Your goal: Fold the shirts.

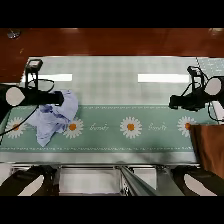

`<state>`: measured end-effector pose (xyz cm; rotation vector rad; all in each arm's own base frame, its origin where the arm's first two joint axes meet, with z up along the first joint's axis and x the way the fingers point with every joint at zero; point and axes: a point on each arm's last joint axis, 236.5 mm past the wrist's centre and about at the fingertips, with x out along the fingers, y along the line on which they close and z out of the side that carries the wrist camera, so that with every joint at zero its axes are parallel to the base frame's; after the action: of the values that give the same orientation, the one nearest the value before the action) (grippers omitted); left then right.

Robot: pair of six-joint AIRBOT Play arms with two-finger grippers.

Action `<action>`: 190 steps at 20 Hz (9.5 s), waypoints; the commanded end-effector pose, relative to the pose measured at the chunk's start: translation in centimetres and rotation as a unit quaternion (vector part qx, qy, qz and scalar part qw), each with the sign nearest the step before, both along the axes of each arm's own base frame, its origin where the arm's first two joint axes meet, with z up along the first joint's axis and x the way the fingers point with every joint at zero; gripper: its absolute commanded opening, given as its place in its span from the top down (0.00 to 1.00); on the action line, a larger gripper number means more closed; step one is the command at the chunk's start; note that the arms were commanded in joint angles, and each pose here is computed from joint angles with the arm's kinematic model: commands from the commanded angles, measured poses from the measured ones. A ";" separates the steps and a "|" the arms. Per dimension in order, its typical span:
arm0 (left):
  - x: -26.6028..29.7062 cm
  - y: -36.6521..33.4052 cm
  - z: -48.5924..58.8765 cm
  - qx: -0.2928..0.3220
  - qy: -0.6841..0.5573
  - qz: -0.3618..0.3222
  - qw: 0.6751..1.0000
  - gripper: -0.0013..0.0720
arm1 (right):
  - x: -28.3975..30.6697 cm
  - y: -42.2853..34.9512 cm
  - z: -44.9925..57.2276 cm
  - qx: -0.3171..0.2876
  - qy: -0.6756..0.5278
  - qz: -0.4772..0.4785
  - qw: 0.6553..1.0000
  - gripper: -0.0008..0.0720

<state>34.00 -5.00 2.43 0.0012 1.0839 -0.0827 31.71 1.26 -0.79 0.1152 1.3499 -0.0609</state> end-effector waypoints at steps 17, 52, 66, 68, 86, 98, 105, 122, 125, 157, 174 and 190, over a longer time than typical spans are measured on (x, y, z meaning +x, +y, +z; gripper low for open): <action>-5.1 0.0 -13.0 -0.099 0.195 0.105 0.970 0.94 | -1.2 6.2 3.8 0.133 -0.028 0.018 0.990 0.13; -8.4 -28.5 1.5 -0.249 0.033 -0.265 0.931 0.93 | -7.1 1.6 16.0 0.059 -0.242 -0.021 0.968 0.13; -6.8 -12.6 0.2 -0.180 0.111 -0.146 0.966 0.02 | -5.7 1.6 6.1 0.116 -0.201 -0.119 0.965 0.13; -5.0 -9.2 2.2 -0.191 0.062 -0.090 0.976 0.02 | -5.3 -1.9 6.7 0.087 -0.218 -0.168 0.957 0.13; -15.3 -22.9 -9.7 -0.375 0.201 -0.110 0.898 0.05 | 0.3 6.6 -3.1 0.343 -0.061 -0.175 0.921 0.14; -12.1 -21.2 -5.8 -0.424 0.185 -0.127 0.878 0.93 | 2.2 18.4 -7.8 0.353 0.122 -0.024 0.927 0.14; -12.3 -21.2 -5.8 -0.425 0.189 -0.129 0.876 0.93 | 1.1 20.7 -9.1 0.344 0.138 -0.010 0.929 0.14; 2.1 -16.7 34.1 -0.288 -0.291 -0.249 0.878 0.93 | 9.9 16.2 40.3 0.204 -0.464 0.170 0.845 0.96; -1.6 -14.6 40.6 -0.235 -0.362 -0.256 0.865 0.94 | 1.5 14.1 50.2 0.176 -0.576 0.192 0.775 0.96; 4.0 -15.6 -1.2 -0.254 -0.068 -0.012 0.965 0.81 | 18.6 20.3 11.6 0.338 -0.178 0.045 0.923 0.94; -3.2 -8.5 -9.1 -0.387 0.147 0.066 0.908 0.03 | -8.6 1.3 -2.4 0.204 0.027 -0.106 0.973 0.12; -1.3 -15.1 -8.4 -0.425 0.167 -0.018 0.889 0.93 | -19.3 10.2 -7.1 0.246 0.203 -0.027 0.947 0.13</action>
<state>32.60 -19.81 -6.30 -0.8157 1.3211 -0.5862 12.30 9.75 -6.96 0.6009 1.7260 0.2086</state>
